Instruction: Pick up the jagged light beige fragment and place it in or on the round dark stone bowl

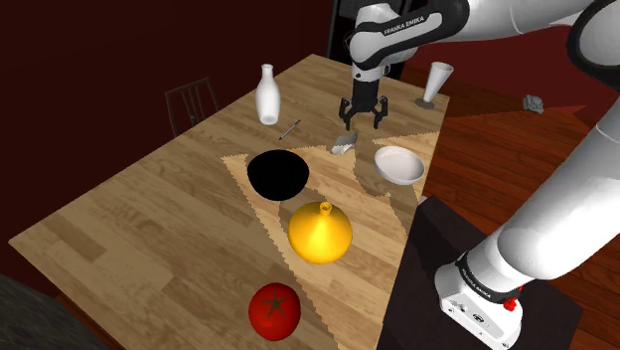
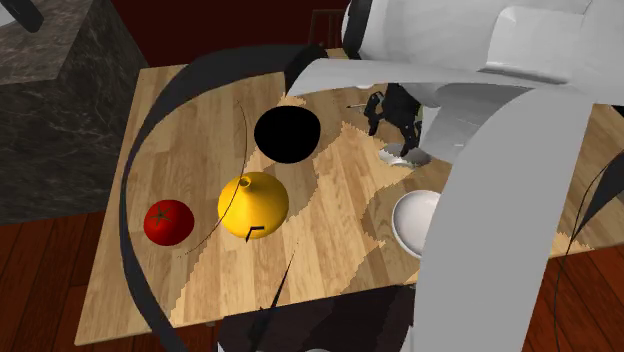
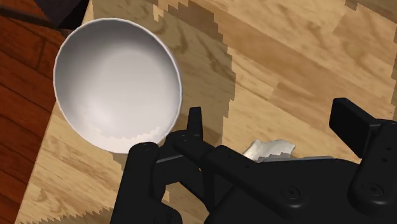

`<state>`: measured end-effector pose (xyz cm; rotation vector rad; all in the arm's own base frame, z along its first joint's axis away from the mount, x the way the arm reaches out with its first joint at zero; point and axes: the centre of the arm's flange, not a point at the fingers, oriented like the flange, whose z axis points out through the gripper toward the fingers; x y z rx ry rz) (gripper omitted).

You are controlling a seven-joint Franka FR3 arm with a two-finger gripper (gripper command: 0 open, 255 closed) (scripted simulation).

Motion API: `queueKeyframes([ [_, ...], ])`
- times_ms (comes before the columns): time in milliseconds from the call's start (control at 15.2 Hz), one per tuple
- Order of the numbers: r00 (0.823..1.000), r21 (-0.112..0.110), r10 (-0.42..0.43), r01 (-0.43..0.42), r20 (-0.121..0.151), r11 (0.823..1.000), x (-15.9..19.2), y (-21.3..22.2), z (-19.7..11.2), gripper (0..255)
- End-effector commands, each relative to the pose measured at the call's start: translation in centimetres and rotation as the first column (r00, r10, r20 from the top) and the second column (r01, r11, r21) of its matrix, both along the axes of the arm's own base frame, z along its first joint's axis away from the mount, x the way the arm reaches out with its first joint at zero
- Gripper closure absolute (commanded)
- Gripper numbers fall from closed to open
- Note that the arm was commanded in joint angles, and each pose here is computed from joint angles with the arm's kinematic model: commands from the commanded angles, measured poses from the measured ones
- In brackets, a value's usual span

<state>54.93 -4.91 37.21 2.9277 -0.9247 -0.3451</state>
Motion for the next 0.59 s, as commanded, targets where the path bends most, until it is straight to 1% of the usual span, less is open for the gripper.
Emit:
queueKeyframes([
  [0,0.999,-0.013,-0.052,0.052,-0.008,0.999,2.2,-1.4,-1.5,0],
  [264,0.988,-0.037,-0.152,0.151,-0.021,0.988,5.7,-4.2,-4.6,0],
  [528,0.967,-0.063,-0.251,0.249,-0.032,0.967,9.0,-7.3,-7.6,0],
])
